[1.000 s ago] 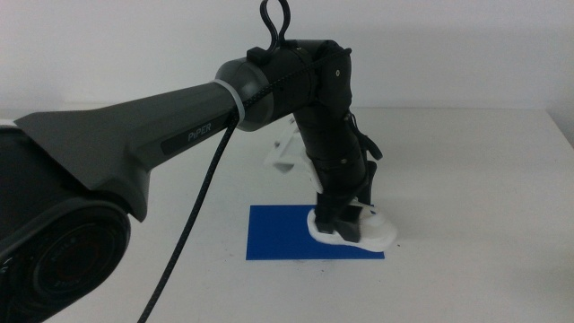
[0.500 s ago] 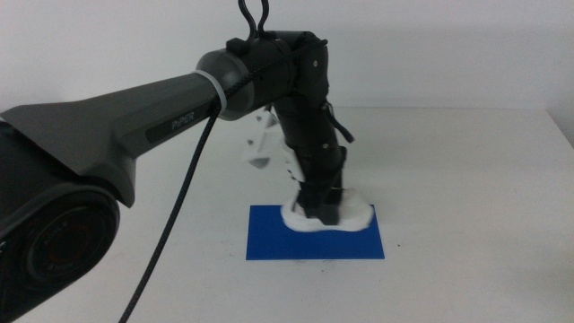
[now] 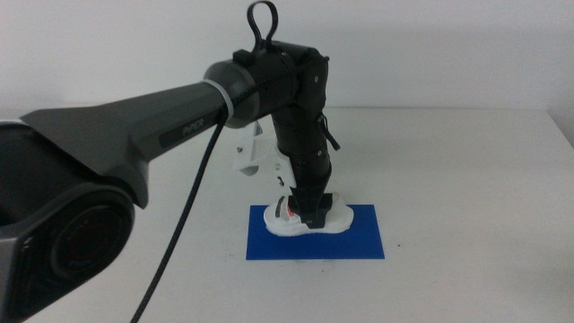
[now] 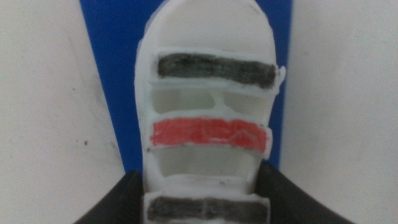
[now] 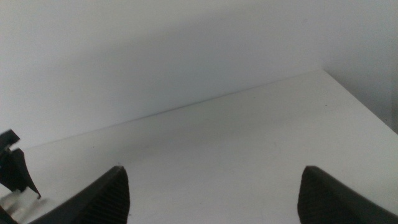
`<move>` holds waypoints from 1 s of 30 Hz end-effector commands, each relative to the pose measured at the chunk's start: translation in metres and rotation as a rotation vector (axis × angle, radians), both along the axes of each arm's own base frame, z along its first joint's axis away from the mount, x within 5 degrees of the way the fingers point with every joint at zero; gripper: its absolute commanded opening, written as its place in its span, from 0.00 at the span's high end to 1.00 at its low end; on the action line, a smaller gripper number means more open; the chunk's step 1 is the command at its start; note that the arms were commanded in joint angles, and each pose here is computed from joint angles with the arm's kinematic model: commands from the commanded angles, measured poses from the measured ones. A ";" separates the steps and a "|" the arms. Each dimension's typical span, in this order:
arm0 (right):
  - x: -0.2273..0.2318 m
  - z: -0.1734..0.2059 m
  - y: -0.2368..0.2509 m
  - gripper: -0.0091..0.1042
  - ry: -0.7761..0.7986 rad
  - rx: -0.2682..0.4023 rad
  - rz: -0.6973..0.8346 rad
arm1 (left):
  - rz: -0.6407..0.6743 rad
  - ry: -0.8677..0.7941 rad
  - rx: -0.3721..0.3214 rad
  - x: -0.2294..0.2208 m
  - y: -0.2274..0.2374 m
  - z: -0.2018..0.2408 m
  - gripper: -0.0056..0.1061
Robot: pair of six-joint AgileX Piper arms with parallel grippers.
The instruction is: Use one arm to grab the shoe from the table and place it on the mat.
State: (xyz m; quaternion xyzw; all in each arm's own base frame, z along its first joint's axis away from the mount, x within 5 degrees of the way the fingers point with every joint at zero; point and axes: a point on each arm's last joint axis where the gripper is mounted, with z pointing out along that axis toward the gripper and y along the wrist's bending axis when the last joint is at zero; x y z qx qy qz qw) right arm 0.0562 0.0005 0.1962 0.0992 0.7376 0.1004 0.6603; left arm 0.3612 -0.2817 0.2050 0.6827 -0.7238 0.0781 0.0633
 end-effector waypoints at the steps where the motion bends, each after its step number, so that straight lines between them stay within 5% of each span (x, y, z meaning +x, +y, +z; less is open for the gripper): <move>1: 0.000 0.000 0.000 0.22 -0.009 -0.011 0.000 | 0.021 0.012 0.014 -0.001 -0.003 -0.005 0.65; 10: 0.000 0.000 0.000 0.22 -0.009 -0.011 0.000 | 0.020 0.061 0.010 -0.003 -0.010 -0.021 0.61; 12: 0.000 0.000 0.000 0.22 -0.009 -0.011 0.000 | 0.022 0.073 0.001 -0.004 -0.011 -0.022 0.54; 18: 0.000 0.000 0.000 0.22 -0.009 -0.011 0.000 | 0.020 0.071 0.014 -0.003 -0.010 -0.026 0.13; 23: 0.000 0.000 0.000 0.22 -0.009 -0.011 0.000 | 0.001 -0.012 -0.019 -0.007 -0.005 0.012 0.11; 27: 0.000 0.000 0.000 0.22 -0.009 -0.011 0.000 | -0.233 -0.294 -0.025 -0.025 0.020 0.103 0.11; 29: 0.000 0.000 0.000 0.22 -0.009 -0.011 0.000 | -0.421 -0.448 0.020 -0.039 0.038 0.143 0.11; 30: 0.000 0.000 0.000 0.22 -0.009 -0.011 0.000 | -0.562 -0.534 0.104 -0.047 0.051 0.159 0.11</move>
